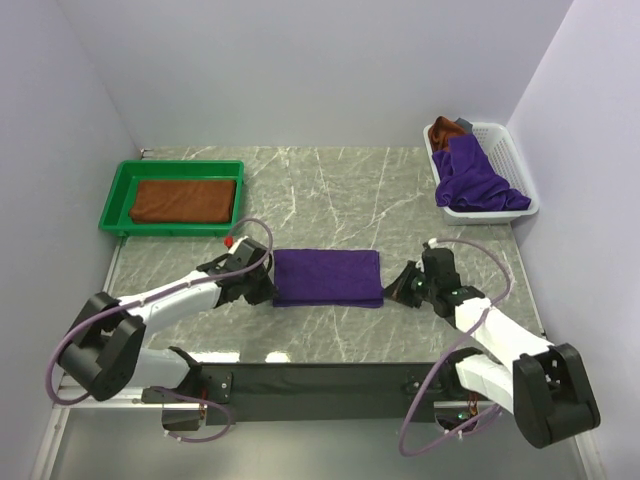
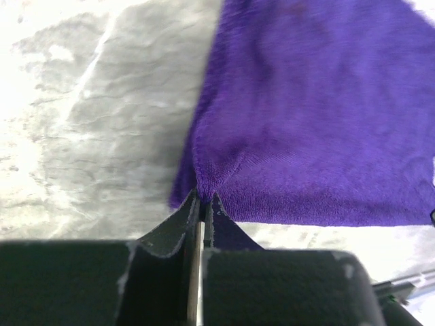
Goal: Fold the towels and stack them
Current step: Fold the towel, then smooth out wrinkles on the folded towel
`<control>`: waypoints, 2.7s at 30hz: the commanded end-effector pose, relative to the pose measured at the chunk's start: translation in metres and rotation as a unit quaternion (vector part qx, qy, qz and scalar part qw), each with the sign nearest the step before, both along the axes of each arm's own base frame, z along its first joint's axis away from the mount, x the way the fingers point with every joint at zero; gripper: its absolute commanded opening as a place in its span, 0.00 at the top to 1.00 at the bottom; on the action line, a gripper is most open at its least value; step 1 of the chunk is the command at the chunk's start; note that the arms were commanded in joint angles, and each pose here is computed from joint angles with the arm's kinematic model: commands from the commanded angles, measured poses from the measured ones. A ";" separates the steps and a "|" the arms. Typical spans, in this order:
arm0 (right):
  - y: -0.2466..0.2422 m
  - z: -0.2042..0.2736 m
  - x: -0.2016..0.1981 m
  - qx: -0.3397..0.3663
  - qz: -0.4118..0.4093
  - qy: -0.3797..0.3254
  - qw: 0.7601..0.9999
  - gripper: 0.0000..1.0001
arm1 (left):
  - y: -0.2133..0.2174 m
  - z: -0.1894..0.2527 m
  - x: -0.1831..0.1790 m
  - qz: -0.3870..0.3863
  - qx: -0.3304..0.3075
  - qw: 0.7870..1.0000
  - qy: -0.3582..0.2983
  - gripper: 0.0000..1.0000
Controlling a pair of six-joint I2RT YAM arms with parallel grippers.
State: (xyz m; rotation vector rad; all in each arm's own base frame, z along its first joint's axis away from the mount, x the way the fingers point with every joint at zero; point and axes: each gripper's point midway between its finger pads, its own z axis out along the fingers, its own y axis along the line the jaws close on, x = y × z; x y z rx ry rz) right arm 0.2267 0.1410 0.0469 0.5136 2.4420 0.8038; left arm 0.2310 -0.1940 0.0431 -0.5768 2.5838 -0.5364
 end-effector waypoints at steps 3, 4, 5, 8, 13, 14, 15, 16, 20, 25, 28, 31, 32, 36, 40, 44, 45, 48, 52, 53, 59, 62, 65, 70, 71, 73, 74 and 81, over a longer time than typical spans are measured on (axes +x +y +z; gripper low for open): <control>0.007 -0.027 -0.017 0.004 0.036 0.043 0.998 0.98 | 0.008 -0.022 -0.006 -0.004 0.027 1.000 0.016 0.89; 0.006 -0.031 -0.019 -0.003 0.046 0.049 0.998 0.97 | 0.007 -0.023 -0.007 -0.005 0.026 0.999 0.017 0.88; 0.007 -0.036 -0.022 -0.007 0.055 0.061 0.997 0.95 | 0.006 -0.022 -0.008 -0.008 0.027 0.999 0.017 0.86; 0.009 -0.030 -0.025 -0.006 0.073 0.056 0.996 0.74 | 0.005 -0.015 -0.009 -0.014 0.028 0.999 0.013 0.70; -0.007 0.011 -0.004 -0.053 0.048 -0.018 0.997 0.46 | 0.008 0.020 0.001 -0.002 0.021 0.999 -0.025 0.22; -0.007 0.026 0.006 -0.054 0.040 -0.041 0.997 0.42 | 0.008 0.027 0.003 0.000 0.020 0.999 -0.033 0.17; -0.008 0.035 0.012 -0.052 0.031 -0.056 0.997 0.40 | 0.011 0.031 0.002 0.003 0.025 0.999 -0.033 0.08; -0.004 0.052 0.023 -0.038 0.025 -0.093 0.995 0.37 | 0.010 0.047 0.010 0.007 0.023 0.998 -0.055 0.07; 0.019 0.093 0.049 0.045 0.018 -0.185 0.982 0.36 | 0.013 0.081 0.036 0.022 0.033 0.993 -0.113 0.09; 0.042 0.114 0.087 0.134 0.010 -0.248 0.959 0.37 | -0.015 0.094 0.081 0.002 -0.021 0.985 -0.171 0.20; 0.055 0.111 0.103 0.158 0.028 -0.258 0.953 0.39 | -0.036 0.088 0.108 -0.011 -0.044 0.983 -0.176 0.30; 0.062 0.094 0.117 0.165 0.028 -0.254 0.953 0.40 | -0.048 0.070 0.124 -0.017 -0.044 0.984 -0.170 0.40; 0.062 0.086 0.121 0.164 0.024 -0.247 0.955 0.40 | -0.051 0.069 0.131 -0.014 -0.051 0.982 -0.179 0.45; 0.058 0.045 0.129 0.162 -0.003 -0.221 0.962 0.42 | -0.044 0.035 0.141 0.009 -0.058 0.985 -0.160 0.50; 0.044 0.002 0.133 0.146 -0.052 -0.183 0.971 0.43 | -0.022 -0.006 0.137 0.038 -0.050 0.989 -0.134 0.52; 0.027 -0.015 0.136 0.128 -0.103 -0.163 0.973 0.44 | 0.000 -0.033 0.131 0.068 -0.043 0.991 -0.111 0.52; 0.023 -0.016 0.138 0.122 -0.110 -0.161 0.973 0.44 | 0.005 -0.041 0.125 0.077 -0.041 0.991 -0.100 0.52; 0.019 -0.020 0.143 0.094 -0.112 -0.152 0.977 0.44 | 0.012 -0.048 0.118 0.091 -0.045 0.991 -0.091 0.52; 0.028 0.003 0.160 0.085 -0.078 -0.176 0.978 0.44 | 0.007 -0.029 0.120 0.085 -0.064 0.989 -0.105 0.47; 0.030 0.009 0.163 0.080 -0.066 -0.185 0.977 0.44 | 0.005 -0.024 0.120 0.082 -0.064 0.989 -0.106 0.44; 0.041 0.053 0.153 0.091 -0.021 -0.215 0.972 0.43 | -0.011 0.041 0.129 0.054 -0.079 0.983 -0.159 0.35; 0.047 0.064 0.135 0.103 -0.005 -0.217 0.971 0.43 | -0.018 0.064 0.121 0.043 -0.072 0.981 -0.174 0.33; 0.052 0.064 0.111 0.109 0.007 -0.209 0.972 0.48 | -0.024 0.074 0.102 0.036 -0.075 0.982 -0.171 0.35; 0.046 0.050 0.070 0.117 0.000 -0.192 0.974 0.57 | -0.034 0.058 0.058 0.014 -0.085 0.985 -0.149 0.45; 0.045 0.046 0.065 0.118 -0.002 -0.186 0.975 0.59 | -0.033 0.046 0.046 0.010 -0.082 0.987 -0.134 0.50; 0.042 0.038 0.052 0.117 -0.001 -0.171 0.978 0.60 | -0.036 0.036 0.035 -0.003 -0.086 0.989 -0.122 0.57; 0.040 0.035 0.048 0.119 -0.008 -0.163 0.979 0.60 | -0.033 0.025 0.027 -0.007 -0.081 0.991 -0.110 0.63; 0.018 -0.007 0.024 0.084 -0.050 -0.110 0.989 0.66 | -0.014 -0.012 0.005 0.007 -0.053 0.996 -0.071 0.79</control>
